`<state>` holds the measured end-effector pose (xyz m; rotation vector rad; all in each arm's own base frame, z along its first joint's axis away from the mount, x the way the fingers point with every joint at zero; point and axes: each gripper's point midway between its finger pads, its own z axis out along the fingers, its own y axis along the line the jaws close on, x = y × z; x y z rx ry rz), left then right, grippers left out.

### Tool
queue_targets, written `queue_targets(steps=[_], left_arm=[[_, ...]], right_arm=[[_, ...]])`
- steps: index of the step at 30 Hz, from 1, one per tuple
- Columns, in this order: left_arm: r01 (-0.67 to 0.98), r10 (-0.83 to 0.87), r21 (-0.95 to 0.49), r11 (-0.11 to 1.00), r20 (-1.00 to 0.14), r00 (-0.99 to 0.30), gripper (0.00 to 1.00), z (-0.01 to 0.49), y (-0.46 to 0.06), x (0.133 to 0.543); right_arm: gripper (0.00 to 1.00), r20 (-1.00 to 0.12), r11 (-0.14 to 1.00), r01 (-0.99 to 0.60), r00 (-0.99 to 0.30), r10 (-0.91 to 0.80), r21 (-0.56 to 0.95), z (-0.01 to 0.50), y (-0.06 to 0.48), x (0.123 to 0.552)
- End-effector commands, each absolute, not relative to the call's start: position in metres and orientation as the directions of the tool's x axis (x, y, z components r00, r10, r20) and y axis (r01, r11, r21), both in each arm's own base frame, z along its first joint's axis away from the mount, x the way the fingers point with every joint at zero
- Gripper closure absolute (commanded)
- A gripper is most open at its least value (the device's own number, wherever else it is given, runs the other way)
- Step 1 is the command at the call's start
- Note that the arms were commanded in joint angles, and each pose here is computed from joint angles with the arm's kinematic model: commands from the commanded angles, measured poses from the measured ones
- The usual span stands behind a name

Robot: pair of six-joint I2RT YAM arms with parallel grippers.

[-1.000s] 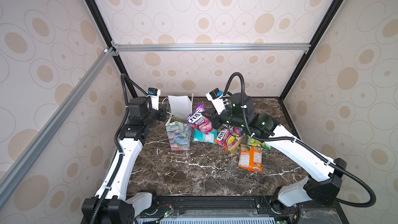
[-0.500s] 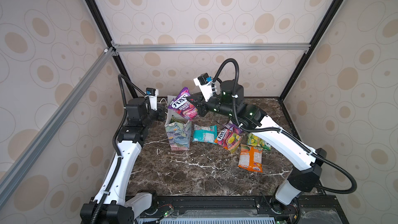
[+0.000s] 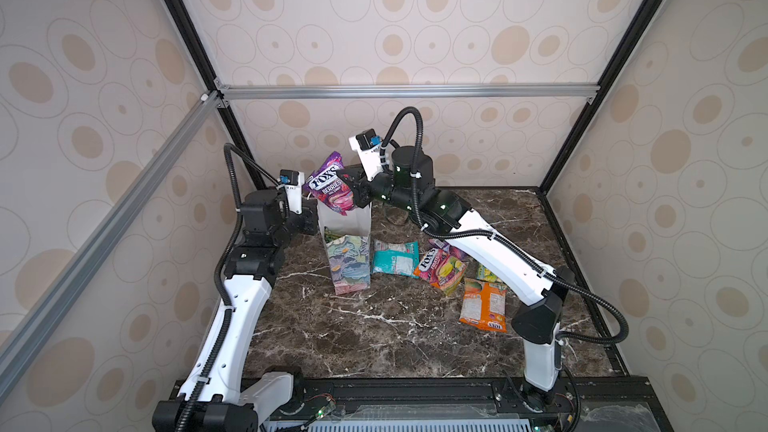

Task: Place the snacks into the paper bag
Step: Place the snack in the paper bag.

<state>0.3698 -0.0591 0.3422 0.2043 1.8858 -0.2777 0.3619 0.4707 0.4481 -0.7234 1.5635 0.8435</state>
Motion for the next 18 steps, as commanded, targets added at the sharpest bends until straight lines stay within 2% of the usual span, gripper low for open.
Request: queue_targets(steps=[1,11,18], left_arm=[[0.28,0.023,-0.06,0.958,-0.959,-0.284,1.0,0.358,-0.058,0.367],[0.272,0.022,-0.059,0.961,-0.958,-0.287,1.0,0.357,-0.056,0.368],[0.27,0.021,-0.06,0.961,-0.957,-0.29,1.0,0.356,-0.056,0.369]], right_arm=[[1.0,-0.994,0.591,-0.8,-0.101,0.033,0.101,0.466,0.466,0.368],[1.0,-0.981,0.672,-0.737,-0.176,-0.087,0.072,0.416,0.467,0.387],[1.0,-0.969,0.707,-0.708,-0.165,-0.184,-0.013,0.389,0.475,0.384]])
